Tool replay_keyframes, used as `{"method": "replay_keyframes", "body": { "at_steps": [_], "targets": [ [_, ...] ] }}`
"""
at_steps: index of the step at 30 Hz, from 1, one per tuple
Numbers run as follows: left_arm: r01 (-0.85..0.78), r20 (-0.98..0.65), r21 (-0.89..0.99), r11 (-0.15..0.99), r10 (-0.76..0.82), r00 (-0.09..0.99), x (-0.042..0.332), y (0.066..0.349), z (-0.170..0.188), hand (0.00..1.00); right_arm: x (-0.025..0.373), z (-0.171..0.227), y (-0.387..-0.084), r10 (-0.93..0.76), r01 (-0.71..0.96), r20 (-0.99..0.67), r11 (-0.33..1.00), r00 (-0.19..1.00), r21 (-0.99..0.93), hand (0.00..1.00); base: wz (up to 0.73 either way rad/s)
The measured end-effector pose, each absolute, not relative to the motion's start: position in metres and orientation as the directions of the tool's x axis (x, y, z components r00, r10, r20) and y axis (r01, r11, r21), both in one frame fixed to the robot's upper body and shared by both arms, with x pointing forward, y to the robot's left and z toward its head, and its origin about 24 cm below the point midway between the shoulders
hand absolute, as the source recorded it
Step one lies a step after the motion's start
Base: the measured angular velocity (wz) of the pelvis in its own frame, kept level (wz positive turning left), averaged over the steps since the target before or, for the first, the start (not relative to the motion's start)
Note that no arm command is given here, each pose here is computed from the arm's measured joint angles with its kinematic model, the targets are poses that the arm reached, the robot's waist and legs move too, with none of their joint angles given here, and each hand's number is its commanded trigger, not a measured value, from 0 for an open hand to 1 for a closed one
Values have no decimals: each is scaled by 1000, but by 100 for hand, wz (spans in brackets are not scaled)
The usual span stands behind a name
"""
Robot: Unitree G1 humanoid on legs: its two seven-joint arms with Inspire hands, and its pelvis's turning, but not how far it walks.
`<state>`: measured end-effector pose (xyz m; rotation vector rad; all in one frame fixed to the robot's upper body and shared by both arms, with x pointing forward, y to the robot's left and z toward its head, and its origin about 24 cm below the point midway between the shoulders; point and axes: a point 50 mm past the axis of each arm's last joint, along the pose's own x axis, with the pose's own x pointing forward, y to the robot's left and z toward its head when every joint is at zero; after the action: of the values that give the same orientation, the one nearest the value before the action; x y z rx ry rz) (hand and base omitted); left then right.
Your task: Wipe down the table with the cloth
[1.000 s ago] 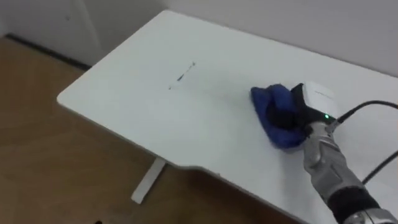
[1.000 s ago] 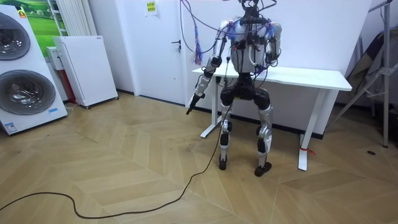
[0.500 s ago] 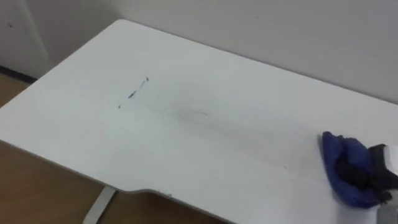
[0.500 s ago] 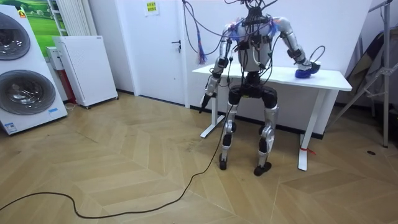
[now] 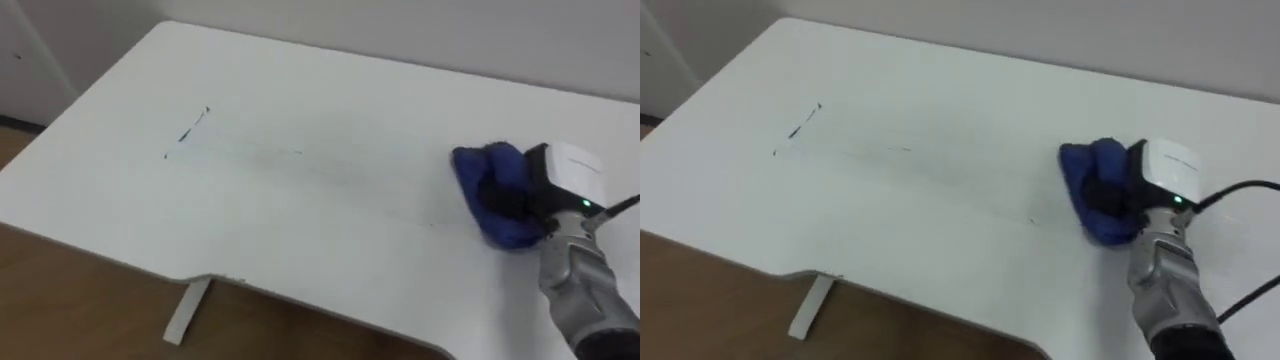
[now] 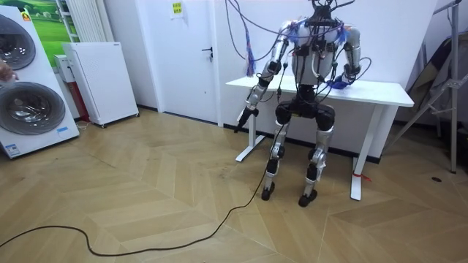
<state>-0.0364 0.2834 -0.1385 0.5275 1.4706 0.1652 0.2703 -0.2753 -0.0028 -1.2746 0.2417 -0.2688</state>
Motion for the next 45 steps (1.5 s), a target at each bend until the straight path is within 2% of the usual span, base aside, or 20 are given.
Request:
{"method": "replay_keyframes", "body": {
  "at_steps": [3, 4, 6, 8, 11, 14, 18, 21, 24, 26, 29, 34, 38, 45],
  "targets": [
    [189, -896, 445, 875, 436, 88, -42, 287, -137, 0, 237, -26, -288, -390, 82, -46, 306, 920, -949, 100, 77],
    [170, -889, 459, 872, 448, 97, -39, 290, -136, 0, 218, -35, -301, -446, 95, -58, 313, 893, -945, 100, 79],
    [159, -874, 485, 860, 472, 118, -35, 296, -132, 0, 185, -50, -321, -548, 107, -97, 328, 831, -938, 100, 56],
    [127, -844, 535, 836, 518, 142, -29, 309, -125, 0, 134, -65, -345, -680, 105, -172, 346, 713, -932, 100, 13],
    [121, -829, 556, 822, 539, 149, -28, 315, -122, 0, 93, -67, -370, -779, 98, -205, 322, 592, -942, 100, -26],
    [100, -827, 558, 824, 542, 149, -28, 316, -122, 0, 76, -63, -386, -832, 92, -209, 296, 513, -951, 100, -55],
    [70, -829, 548, 834, 530, 177, -22, 311, -124, 0, 96, -58, -385, -824, 97, -186, 279, 535, -955, 100, -40],
    [81, -854, 507, 858, 487, 182, -19, 296, -133, 0, 122, -52, -377, -802, 91, -165, 263, 573, -960, 100, -48],
    [122, -876, 473, 873, 451, 168, -20, 287, -139, 0, 166, -46, -351, -702, 61, -152, 268, 696, -961, 100, -57],
    [142, -888, 451, 881, 429, 163, -20, 281, -142, 0, 205, -36, -316, -554, 35, -118, 257, 824, -966, 100, -13],
    [172, -901, 427, 888, 400, 170, -18, 275, -144, 0, 236, -23, -285, -397, 11, -74, 208, 915, -978, 100, 19],
    [180, -913, 403, 897, 383, 138, -30, 276, -141, 0, 249, -12, -269, -298, 1, -42, 140, 954, -990, 100, 21],
    [178, -915, 403, 898, 389, 109, -39, 279, -139, 0, 240, -21, -266, -287, -44, -83, 138, 954, -989, 100, 15],
    [158, -907, 414, 896, 392, 152, -25, 280, -140, 0, 236, -28, -258, -271, -91, -122, 124, 955, -988, 100, 0]
  ]
}}
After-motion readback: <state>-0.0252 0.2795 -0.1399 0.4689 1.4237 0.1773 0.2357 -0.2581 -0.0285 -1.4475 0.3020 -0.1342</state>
